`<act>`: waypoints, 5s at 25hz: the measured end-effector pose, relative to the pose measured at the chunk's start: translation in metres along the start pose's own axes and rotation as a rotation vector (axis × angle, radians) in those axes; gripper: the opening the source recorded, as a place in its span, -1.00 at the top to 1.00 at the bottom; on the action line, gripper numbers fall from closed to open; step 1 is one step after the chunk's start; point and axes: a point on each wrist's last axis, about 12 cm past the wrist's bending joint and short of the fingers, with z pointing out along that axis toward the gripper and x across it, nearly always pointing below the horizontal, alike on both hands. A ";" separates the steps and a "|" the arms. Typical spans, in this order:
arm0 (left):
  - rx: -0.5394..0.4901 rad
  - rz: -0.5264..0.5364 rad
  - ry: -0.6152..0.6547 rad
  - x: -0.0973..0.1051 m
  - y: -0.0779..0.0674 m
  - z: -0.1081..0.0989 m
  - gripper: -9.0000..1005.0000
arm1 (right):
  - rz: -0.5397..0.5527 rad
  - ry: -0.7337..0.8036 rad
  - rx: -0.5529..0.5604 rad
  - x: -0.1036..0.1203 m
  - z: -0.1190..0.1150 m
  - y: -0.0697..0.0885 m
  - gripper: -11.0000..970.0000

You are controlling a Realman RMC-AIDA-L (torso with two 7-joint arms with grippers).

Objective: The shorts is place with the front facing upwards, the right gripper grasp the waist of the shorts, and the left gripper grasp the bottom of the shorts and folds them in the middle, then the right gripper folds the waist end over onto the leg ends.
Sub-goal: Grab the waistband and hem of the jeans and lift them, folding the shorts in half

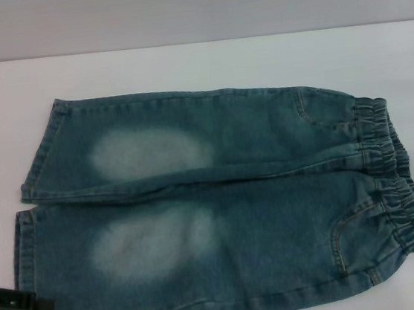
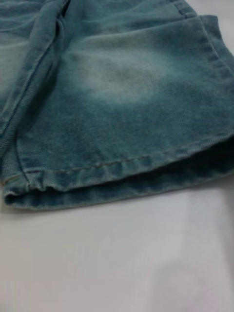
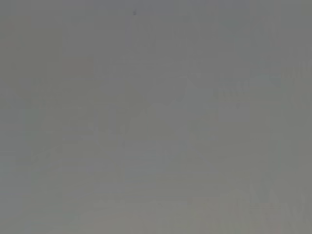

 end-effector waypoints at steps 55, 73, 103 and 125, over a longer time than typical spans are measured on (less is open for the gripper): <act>0.088 0.041 -0.368 -0.038 -0.014 0.005 0.94 | 0.167 0.353 -0.329 -0.026 0.044 0.017 -0.18; 0.091 0.146 -0.526 -0.055 -0.023 0.007 0.93 | -0.056 1.030 -0.692 -0.074 0.065 0.054 -0.18; 0.071 0.250 -0.532 -0.070 -0.037 0.011 0.91 | -0.449 1.688 -1.103 -0.022 0.003 0.105 -0.18; 0.041 0.243 -0.531 -0.072 -0.035 0.011 0.90 | -0.594 1.825 -0.979 -0.007 0.004 0.106 -0.18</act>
